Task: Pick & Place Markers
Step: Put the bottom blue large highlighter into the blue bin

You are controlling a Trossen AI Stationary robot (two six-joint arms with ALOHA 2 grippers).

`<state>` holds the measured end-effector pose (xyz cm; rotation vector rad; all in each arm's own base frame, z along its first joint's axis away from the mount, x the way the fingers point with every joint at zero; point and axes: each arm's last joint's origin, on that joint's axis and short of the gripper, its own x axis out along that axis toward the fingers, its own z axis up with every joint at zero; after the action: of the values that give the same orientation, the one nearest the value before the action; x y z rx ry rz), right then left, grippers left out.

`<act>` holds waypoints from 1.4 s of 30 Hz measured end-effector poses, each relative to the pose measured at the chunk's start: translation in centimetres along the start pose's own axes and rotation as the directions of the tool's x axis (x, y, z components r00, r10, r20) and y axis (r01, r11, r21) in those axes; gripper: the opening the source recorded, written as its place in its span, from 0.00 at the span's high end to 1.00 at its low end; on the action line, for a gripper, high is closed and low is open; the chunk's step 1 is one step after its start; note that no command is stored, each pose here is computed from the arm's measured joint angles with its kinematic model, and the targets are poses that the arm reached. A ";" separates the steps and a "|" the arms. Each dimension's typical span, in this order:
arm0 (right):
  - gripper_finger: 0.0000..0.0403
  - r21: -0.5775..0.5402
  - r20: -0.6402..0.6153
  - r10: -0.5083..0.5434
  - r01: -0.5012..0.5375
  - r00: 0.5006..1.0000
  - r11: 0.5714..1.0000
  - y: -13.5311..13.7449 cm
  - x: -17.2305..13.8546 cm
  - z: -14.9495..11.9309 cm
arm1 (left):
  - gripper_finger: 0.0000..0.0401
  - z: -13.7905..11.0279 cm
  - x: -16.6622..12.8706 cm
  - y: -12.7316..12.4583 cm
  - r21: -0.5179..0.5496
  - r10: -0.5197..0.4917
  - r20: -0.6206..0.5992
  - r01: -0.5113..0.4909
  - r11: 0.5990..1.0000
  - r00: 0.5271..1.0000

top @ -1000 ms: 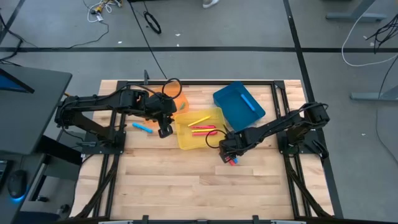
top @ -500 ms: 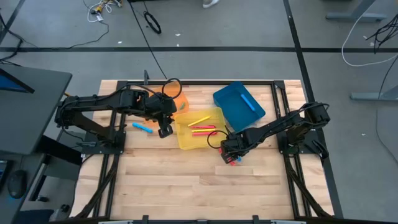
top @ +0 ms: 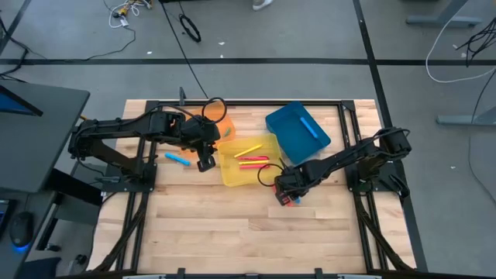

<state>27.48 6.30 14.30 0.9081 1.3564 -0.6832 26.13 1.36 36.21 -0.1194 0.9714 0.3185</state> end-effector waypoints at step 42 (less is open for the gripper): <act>0.89 -0.030 0.047 0.064 -0.063 0.997 0.998 -3.8 -16.8 6.2 | 0.71 0.0 0.0 0.1 0.009 0.009 0.001 -0.009 1.000 1.000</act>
<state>25.40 -2.49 30.26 0.9026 1.2868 -0.6315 26.11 1.41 36.21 -0.1072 0.9725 0.3221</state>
